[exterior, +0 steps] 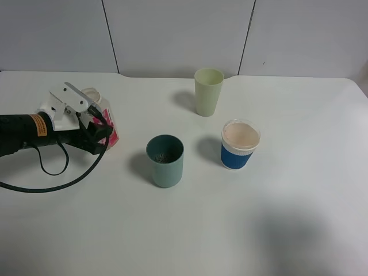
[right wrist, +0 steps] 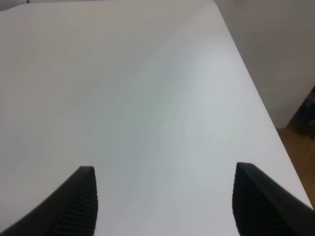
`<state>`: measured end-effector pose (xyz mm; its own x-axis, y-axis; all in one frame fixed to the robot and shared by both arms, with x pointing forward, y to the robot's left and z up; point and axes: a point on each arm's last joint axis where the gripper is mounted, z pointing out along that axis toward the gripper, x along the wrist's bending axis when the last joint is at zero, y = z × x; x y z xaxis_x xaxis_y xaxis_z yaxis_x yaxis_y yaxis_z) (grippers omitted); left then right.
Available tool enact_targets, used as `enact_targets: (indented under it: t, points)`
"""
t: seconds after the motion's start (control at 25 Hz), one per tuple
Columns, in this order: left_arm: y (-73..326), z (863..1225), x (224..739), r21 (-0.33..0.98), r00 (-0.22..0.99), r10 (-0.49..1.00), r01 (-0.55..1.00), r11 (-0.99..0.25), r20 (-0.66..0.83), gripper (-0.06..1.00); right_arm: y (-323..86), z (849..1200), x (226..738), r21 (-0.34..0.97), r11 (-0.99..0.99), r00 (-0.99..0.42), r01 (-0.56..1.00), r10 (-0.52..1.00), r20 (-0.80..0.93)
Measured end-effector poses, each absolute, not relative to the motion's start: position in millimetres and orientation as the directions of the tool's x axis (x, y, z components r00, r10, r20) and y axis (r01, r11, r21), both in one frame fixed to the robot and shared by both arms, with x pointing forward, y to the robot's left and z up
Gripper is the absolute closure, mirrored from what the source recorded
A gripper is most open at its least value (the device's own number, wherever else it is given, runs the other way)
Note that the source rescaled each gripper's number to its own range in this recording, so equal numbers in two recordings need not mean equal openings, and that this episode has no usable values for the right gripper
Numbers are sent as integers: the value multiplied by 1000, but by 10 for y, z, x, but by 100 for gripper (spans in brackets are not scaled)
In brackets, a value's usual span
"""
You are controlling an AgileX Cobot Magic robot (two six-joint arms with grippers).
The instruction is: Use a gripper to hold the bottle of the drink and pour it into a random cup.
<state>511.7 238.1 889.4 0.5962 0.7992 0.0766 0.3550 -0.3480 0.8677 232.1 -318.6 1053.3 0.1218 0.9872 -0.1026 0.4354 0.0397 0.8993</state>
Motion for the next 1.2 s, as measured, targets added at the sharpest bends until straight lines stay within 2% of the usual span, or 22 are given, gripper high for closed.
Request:
enact_targets:
  t: [0.2, 0.36, 0.64, 0.96, 1.2]
  points:
    - [2382, 8893, 5115, 867, 596, 799, 356, -348, 76, 39, -3186, 10533, 2321, 899, 40, 122, 435, 987, -103]
    - [2381, 8894, 5115, 868, 596, 799, 355, -347, 76, 26, -3186, 10533, 2321, 899, 40, 122, 435, 987, -103]
    - [2383, 8989, 5107, 881, 590, 803, 331, -338, 87, 24, -3186, 10533, 2321, 899, 40, 122, 435, 987, -103]
    - [2433, 9433, 5037, 904, 539, 829, 268, -334, 146, 24, -3186, 10533, 2321, 899, 40, 122, 435, 987, -103]
    - [2421, 9867, 4892, 930, 508, 834, 154, -335, 216, 24, -3186, 10533, 2321, 899, 40, 122, 435, 987, -103]
